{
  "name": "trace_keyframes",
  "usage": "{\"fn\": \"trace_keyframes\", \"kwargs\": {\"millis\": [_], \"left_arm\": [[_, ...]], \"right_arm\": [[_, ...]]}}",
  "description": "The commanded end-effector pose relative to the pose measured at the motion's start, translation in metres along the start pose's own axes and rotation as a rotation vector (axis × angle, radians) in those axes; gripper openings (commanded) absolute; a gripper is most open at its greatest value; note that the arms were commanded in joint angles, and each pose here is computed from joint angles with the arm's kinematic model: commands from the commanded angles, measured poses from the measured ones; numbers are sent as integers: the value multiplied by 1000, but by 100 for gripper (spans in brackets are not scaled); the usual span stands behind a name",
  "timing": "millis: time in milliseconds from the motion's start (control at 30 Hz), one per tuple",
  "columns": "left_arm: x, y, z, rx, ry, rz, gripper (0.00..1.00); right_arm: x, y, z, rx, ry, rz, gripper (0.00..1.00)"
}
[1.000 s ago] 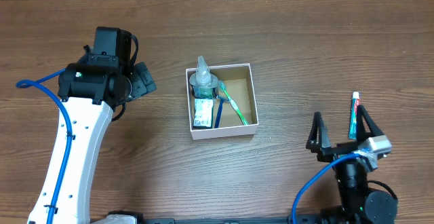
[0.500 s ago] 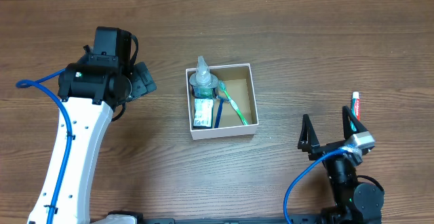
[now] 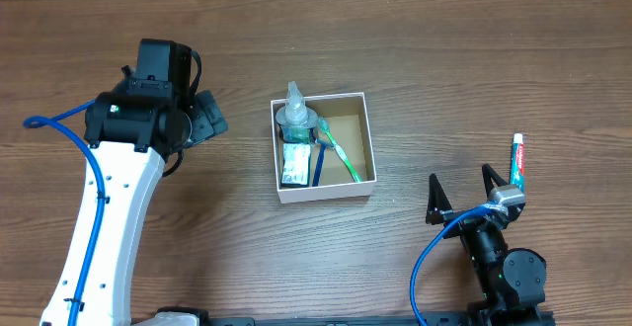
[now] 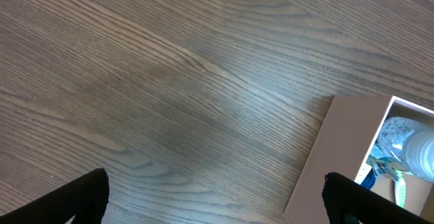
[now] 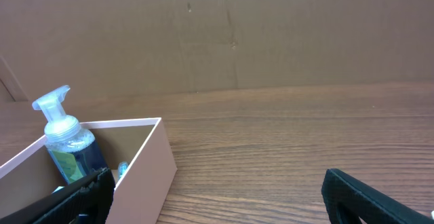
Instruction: Pack container
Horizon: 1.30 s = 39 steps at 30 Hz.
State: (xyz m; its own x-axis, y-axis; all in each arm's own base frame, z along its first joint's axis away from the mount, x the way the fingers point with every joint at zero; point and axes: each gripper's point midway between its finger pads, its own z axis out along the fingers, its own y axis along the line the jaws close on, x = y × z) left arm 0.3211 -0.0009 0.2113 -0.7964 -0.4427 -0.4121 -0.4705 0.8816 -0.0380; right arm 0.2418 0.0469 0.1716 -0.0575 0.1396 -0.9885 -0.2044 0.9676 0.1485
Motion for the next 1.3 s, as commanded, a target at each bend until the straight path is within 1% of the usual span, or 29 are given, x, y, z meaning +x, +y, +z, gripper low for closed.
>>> {"fn": "trace_keyframes", "kwargs": {"millis": [0, 667, 800, 900, 967, 1033, 1167, 1267], "left_arm": [[-6, 1, -7, 2, -28, 8, 100], [-6, 1, -7, 2, -28, 8, 100], [-8, 3, -21, 26, -64, -1, 100], [-9, 12, -60, 94, -169, -28, 100], [-7, 24, -103, 167, -284, -57, 100], [-1, 36, -135, 224, -374, -80, 100], [29, 74, -212, 374, -611, -141, 100], [57, 102, -252, 465, -755, -178, 100]], "right_arm": [[1, -1, 0, 2, -7, -7, 100], [1, -1, 0, 2, -7, -7, 100], [1, -1, 0, 2, -7, -7, 100], [1, -1, 0, 2, -7, -7, 100], [1, -1, 0, 2, -7, -7, 100], [1, -1, 0, 2, -7, -7, 100], [1, -1, 0, 2, -7, -6, 100], [1, -1, 0, 2, -7, -7, 100]]}}
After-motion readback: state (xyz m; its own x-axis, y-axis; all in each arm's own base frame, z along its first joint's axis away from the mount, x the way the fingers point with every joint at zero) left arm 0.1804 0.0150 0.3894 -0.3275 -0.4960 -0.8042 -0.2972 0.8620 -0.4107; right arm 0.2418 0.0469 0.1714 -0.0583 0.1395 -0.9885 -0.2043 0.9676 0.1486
